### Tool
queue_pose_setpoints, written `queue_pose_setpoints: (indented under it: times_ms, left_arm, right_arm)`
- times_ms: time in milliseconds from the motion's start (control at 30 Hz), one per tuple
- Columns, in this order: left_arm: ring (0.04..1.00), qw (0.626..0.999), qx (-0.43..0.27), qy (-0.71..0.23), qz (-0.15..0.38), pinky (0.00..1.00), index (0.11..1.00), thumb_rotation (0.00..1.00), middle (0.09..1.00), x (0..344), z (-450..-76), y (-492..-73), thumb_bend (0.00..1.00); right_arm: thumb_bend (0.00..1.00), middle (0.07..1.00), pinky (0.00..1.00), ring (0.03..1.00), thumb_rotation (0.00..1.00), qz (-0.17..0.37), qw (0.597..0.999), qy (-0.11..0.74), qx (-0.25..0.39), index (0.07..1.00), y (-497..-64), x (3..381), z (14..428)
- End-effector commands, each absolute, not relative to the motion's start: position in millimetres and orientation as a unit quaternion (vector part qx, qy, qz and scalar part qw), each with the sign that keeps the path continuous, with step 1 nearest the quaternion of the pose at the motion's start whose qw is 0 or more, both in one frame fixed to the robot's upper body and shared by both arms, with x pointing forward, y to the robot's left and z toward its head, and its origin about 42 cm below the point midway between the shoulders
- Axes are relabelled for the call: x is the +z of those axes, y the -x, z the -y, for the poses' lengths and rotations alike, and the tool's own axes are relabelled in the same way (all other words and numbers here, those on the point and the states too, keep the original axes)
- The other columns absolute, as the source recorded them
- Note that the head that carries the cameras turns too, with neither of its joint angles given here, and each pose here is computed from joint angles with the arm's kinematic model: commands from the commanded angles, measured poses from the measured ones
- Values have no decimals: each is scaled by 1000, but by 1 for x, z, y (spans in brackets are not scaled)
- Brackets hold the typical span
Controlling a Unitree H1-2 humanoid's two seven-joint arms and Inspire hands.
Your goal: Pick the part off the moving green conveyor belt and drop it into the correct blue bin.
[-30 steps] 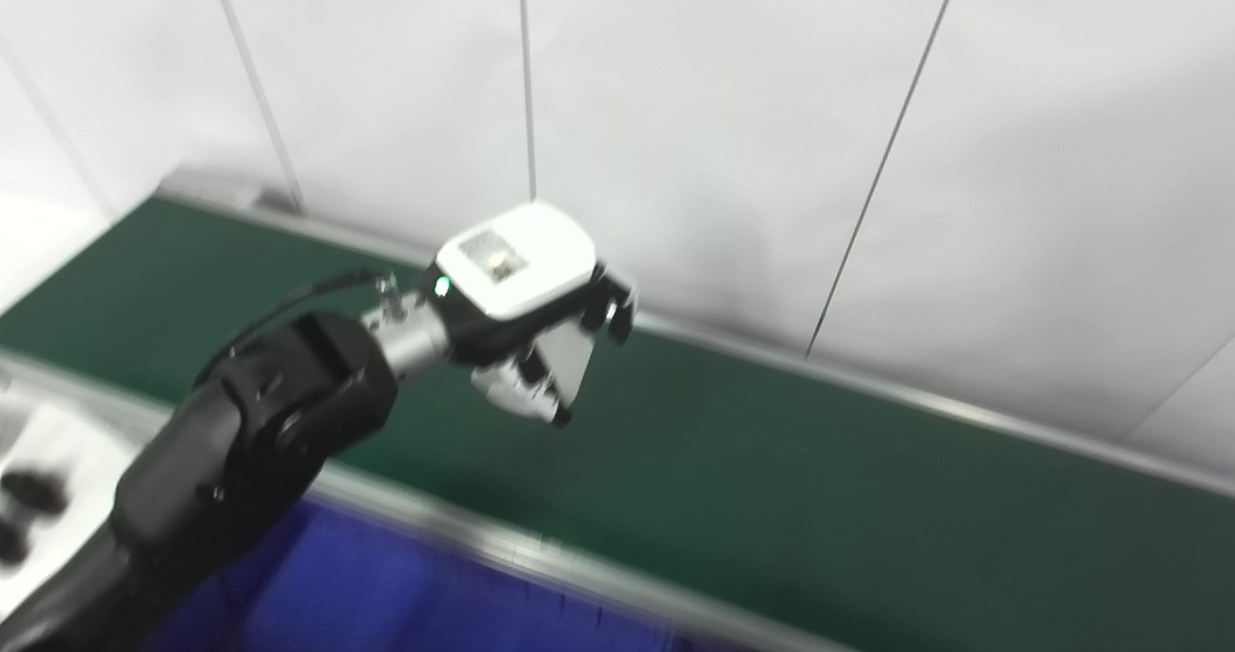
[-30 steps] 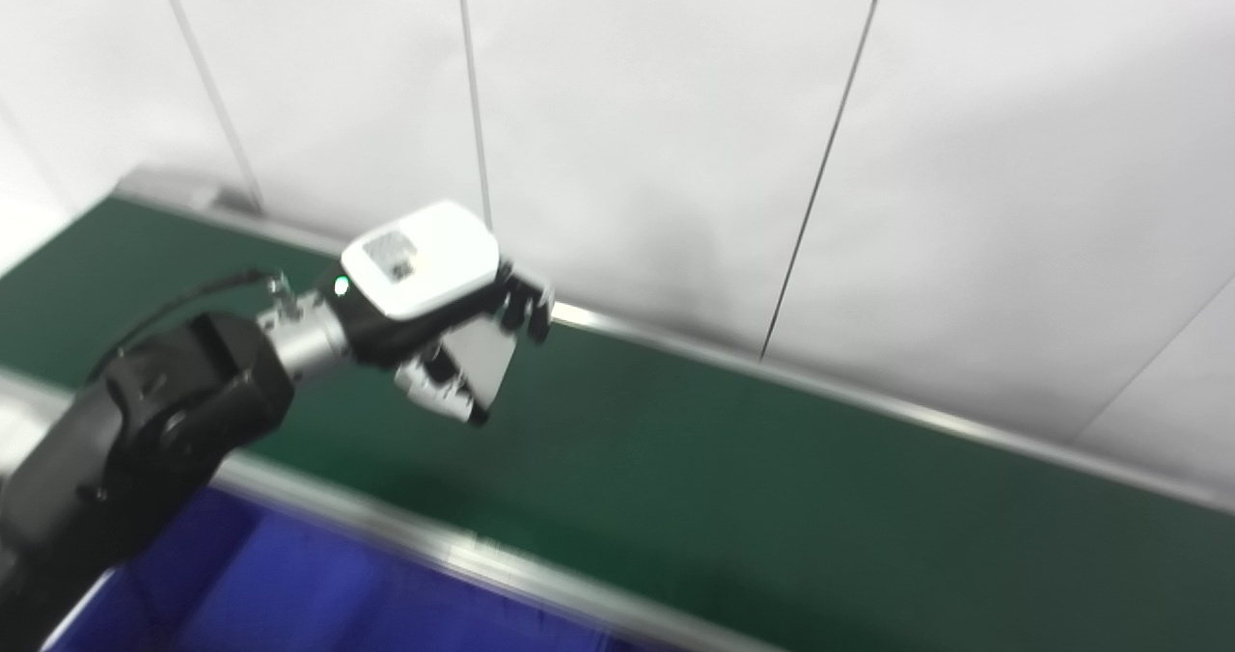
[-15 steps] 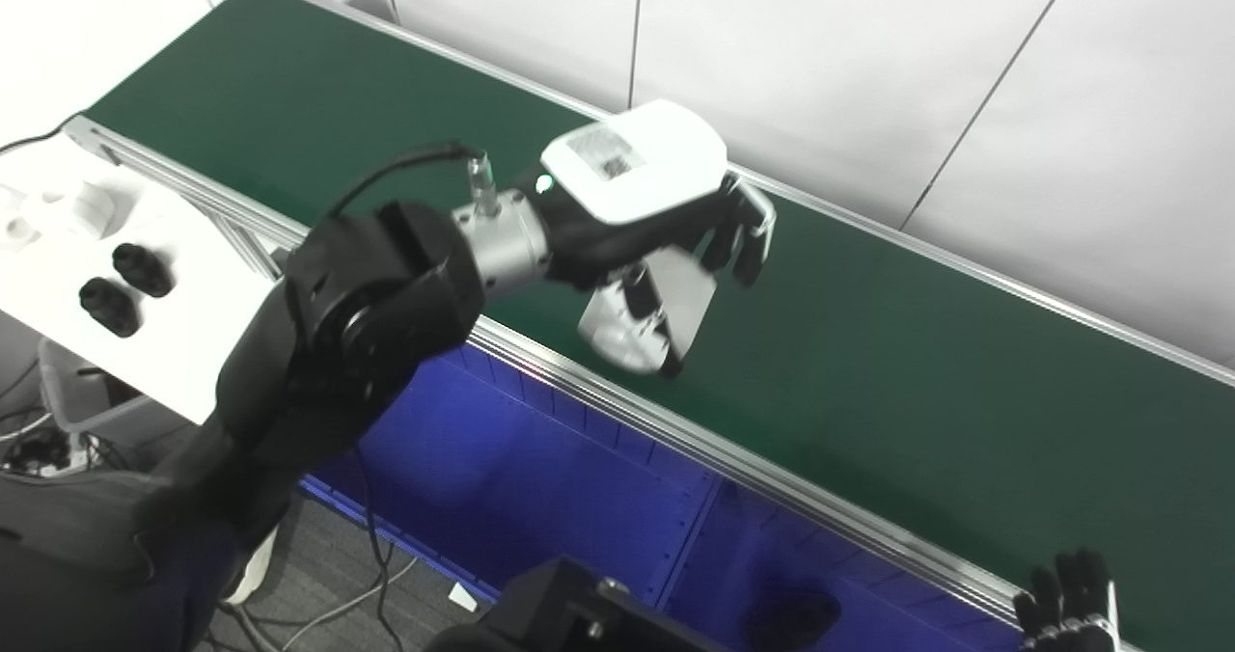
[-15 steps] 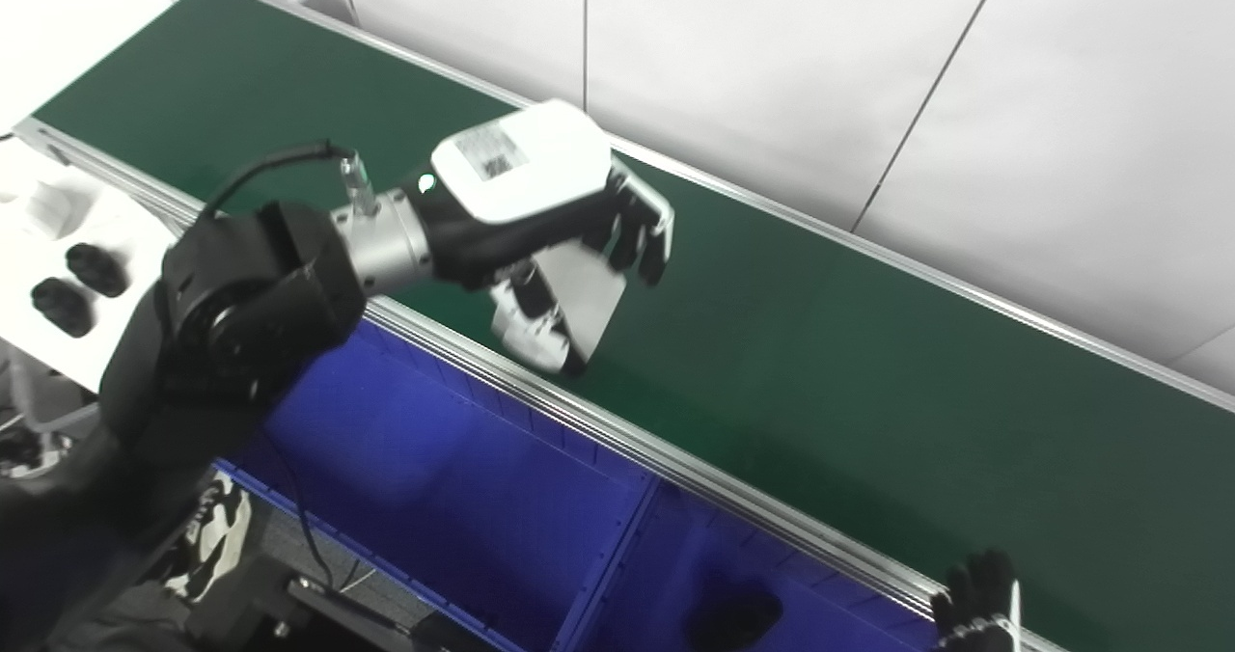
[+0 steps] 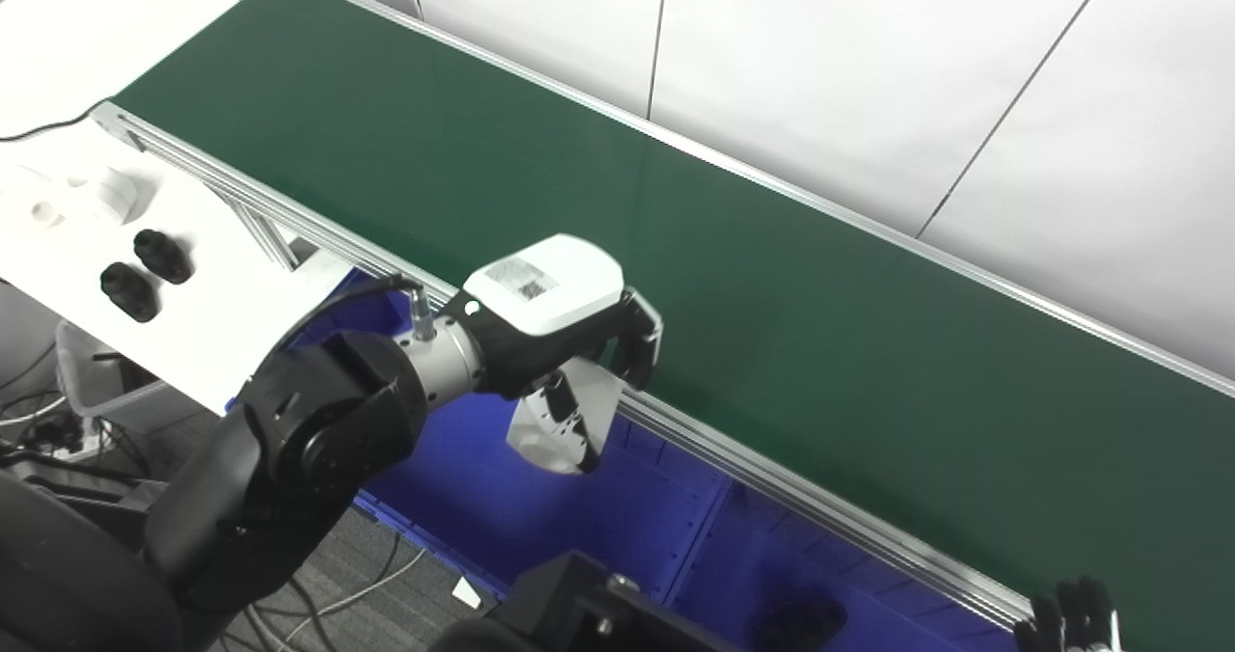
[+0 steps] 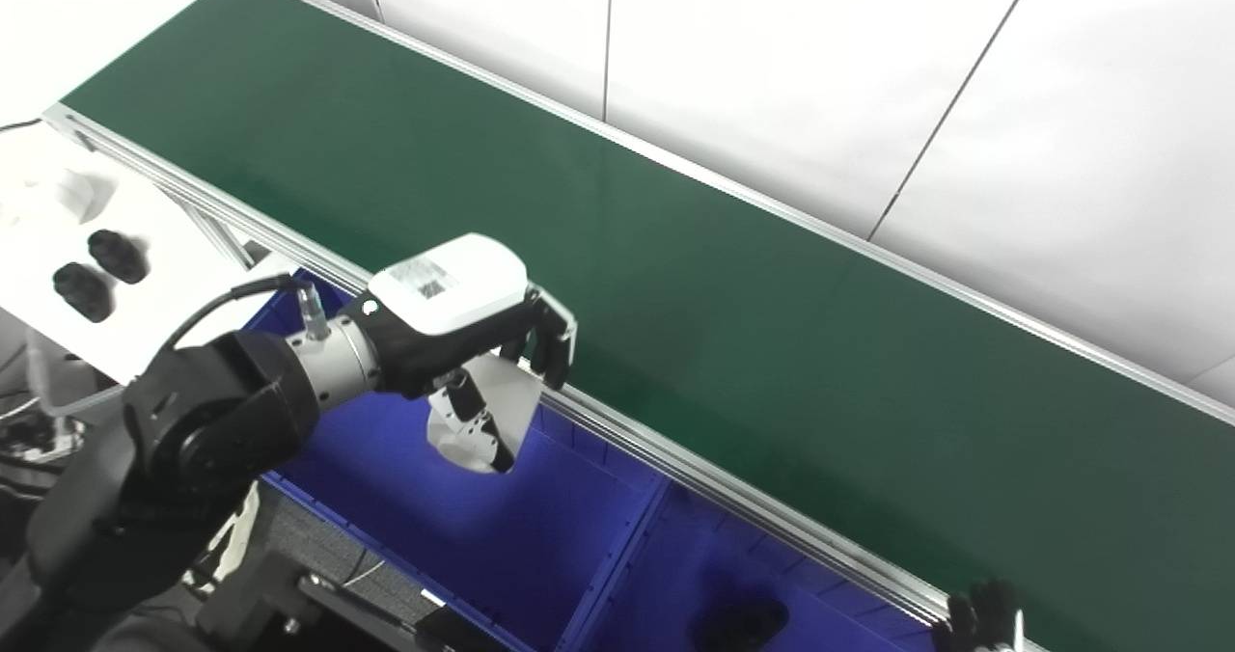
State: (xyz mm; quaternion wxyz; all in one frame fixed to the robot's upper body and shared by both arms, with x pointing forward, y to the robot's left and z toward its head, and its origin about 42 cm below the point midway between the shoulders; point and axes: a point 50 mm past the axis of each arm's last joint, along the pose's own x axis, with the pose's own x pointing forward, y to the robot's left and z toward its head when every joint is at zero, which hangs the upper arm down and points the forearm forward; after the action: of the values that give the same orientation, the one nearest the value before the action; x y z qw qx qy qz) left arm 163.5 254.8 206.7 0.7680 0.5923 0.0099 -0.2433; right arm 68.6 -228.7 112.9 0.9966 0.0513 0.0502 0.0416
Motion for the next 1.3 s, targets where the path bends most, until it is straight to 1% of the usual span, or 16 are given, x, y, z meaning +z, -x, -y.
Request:
queue_pose_setpoints:
  times_ms: [0,167,333,367,400,467,500,533,633,667,867,1000,1133,1167,1233,1267]
  left_arm:
    - [402,758,-236,-608,-2,374,506,0,508,199,-261,-160,501]
    - [389,743,-247,-622,-10,336,514,0,505,177,-269,-157,500]
    - [409,727,-261,-633,-50,368,504,0,530,175,-269,-161,500]
    - [470,719,-266,-639,-60,391,497,37,592,175,-269,-162,513]
    - [559,710,-274,-646,-67,443,604,141,668,176,-268,-162,826]
    - [647,696,-286,-654,-77,503,672,230,735,178,-269,-162,944]
    - [678,687,-292,-659,-88,525,694,259,757,179,-269,-161,973]
    - [767,681,-296,-663,-95,621,755,345,828,180,-269,-161,990]
    - [862,670,-303,-670,-104,733,828,478,911,182,-269,-160,1000]
    - [878,668,-304,-672,-104,751,851,527,929,183,-269,-160,1000]
    - [896,671,-300,-671,-101,785,876,597,940,190,-269,-161,1000]
    - [879,734,-287,-612,-60,766,875,590,917,207,-262,-157,1000]
    - [853,862,-246,-444,15,684,882,657,907,223,-244,-147,1000]
    - [867,888,-230,-397,30,666,915,699,934,225,-238,-144,953]
    - [890,929,-197,-307,58,683,942,730,961,226,-226,-138,884]
    - [955,945,-182,-265,65,816,976,771,984,224,-222,-136,826]
  right_arm:
    - [848,1000,1000,1000,1000,-36,997,-55,44,1000,-67,119,225]
    - [858,1000,995,997,1000,-35,997,-60,41,1000,-68,119,221]
    - [871,1000,979,992,1000,-34,997,-59,37,1000,-69,118,219]
    - [875,1000,978,993,1000,-33,997,-60,36,1000,-69,119,218]
    - [879,1000,974,990,1000,-33,997,-60,36,1000,-70,119,218]
    - [883,1000,970,988,1000,-32,997,-61,34,1000,-70,119,218]
    - [884,1000,968,987,1000,-33,997,-61,34,1000,-70,119,218]
    - [888,999,965,985,1000,-33,997,-61,33,1000,-70,119,218]
    - [889,1000,964,986,1000,-31,997,-60,35,1000,-72,118,218]
    - [892,1000,965,986,1000,-31,997,-60,36,1000,-72,117,218]
    - [897,1000,963,983,1000,-31,997,-66,37,1000,-74,115,214]
    - [907,996,958,978,1000,-30,997,-68,35,1000,-75,114,211]
    - [910,993,947,969,1000,-25,997,-64,34,1000,-75,112,206]
    - [910,989,936,959,1000,-25,997,-62,34,1000,-75,111,205]
    - [907,986,931,956,1000,-24,997,-62,34,1000,-74,110,202]
    - [905,986,929,955,1000,-24,997,-62,34,1000,-75,109,200]
